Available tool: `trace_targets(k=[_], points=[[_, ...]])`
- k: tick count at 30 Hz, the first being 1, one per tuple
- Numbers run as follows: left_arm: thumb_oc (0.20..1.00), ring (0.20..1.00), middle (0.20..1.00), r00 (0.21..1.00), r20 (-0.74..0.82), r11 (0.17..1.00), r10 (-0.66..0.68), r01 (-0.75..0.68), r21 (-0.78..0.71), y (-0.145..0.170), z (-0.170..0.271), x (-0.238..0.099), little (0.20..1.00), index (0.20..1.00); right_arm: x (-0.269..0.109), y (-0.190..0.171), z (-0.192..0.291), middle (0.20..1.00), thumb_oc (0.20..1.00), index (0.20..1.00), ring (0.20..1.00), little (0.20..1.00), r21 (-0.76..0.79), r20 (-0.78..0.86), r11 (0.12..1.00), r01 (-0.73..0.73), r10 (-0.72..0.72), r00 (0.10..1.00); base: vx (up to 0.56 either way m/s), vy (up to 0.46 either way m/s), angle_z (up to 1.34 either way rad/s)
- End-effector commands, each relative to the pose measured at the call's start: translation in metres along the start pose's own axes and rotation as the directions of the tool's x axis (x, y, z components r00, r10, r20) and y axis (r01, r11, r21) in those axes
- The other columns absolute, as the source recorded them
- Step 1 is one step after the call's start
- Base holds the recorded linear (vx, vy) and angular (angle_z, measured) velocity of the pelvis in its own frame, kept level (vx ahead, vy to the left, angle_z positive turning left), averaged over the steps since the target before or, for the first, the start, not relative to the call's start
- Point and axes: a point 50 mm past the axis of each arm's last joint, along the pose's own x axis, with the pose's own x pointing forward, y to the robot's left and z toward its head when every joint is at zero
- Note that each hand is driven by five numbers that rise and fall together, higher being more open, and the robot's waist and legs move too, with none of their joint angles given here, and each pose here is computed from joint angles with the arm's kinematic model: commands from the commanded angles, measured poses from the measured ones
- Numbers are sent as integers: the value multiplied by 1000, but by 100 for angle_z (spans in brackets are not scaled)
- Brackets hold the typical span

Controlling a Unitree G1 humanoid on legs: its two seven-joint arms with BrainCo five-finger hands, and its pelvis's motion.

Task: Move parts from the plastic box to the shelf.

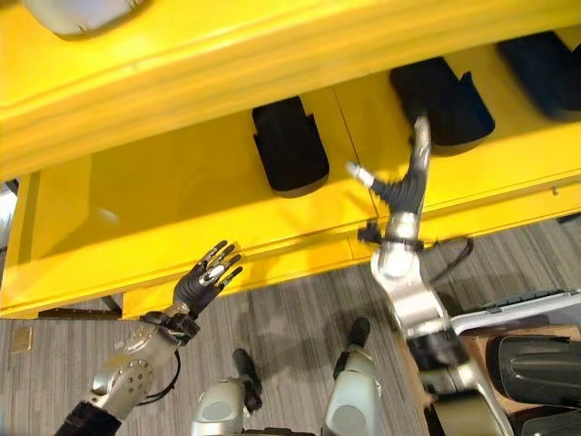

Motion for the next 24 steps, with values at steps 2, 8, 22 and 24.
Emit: trace_targets(k=[2,8,22,24], points=[[1000,1000,1000,993,114,1000,-16,15,13,2,14,-13,1000,1000,-13,-7,5,1000,1000,1000,1000,1000,48,50,998,-36,34,998,6,129,-23],[1000,1000,1000,993,-58,968,-104,115,224,21,-5,-44,1000,1000,-81,-60,-43,1000,1000,1000,1000,1000,-64,-236,991,-118,100,967,-37,169,-21],[1000,1000,1000,871,-168,802,-463,492,338,-11,6,-41,1000,1000,-90,-83,-71,1000,1000,1000,1000,1000,-150,-396,988,-23,-39,917,-19,122,-14],[1000,1000,1000,829,-202,787,-521,559,260,-21,0,-31,1000,1000,-87,-79,-73,1000,1000,1000,1000,1000,-125,-405,992,-20,-33,914,-12,33,-35]])
